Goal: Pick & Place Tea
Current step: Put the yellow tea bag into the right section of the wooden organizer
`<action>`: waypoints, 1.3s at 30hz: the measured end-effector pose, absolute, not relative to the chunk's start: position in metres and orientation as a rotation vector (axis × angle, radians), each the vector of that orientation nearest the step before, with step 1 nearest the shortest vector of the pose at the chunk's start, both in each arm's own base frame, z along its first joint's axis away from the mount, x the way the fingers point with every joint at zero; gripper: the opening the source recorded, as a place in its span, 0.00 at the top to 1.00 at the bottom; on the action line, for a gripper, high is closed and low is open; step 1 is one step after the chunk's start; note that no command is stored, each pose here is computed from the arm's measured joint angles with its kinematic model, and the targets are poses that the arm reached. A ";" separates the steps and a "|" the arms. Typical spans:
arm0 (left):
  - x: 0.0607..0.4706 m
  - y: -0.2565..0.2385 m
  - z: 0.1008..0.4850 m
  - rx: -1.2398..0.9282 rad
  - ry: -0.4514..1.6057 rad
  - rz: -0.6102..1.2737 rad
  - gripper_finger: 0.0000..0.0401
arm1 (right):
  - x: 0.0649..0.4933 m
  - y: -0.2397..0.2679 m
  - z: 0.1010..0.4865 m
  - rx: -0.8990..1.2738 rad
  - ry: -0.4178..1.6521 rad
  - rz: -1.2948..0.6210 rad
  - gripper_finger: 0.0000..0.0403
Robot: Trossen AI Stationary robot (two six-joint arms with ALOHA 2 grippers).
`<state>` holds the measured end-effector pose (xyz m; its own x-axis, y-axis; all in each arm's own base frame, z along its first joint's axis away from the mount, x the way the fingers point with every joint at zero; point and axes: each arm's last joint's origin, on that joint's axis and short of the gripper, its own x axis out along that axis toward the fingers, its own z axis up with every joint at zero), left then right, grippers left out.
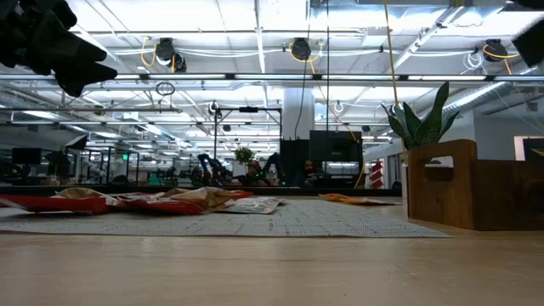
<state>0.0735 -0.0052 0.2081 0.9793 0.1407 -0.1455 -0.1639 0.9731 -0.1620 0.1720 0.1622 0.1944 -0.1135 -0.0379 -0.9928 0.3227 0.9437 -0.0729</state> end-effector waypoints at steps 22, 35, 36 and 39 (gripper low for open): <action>0.074 -0.005 0.208 -0.174 0.134 0.154 0.44 | 0.156 0.145 0.188 0.138 1.557 -0.440 1.00; 0.074 -0.005 0.208 -0.174 0.134 0.154 0.44 | 0.148 0.134 0.178 0.058 1.531 -0.551 1.00; 0.074 -0.005 0.208 -0.174 0.134 0.154 0.44 | 0.147 0.133 0.179 0.055 1.528 -0.564 1.00; 0.074 -0.005 0.208 -0.175 0.134 0.154 0.44 | 0.146 0.131 0.180 0.028 1.519 -0.590 1.00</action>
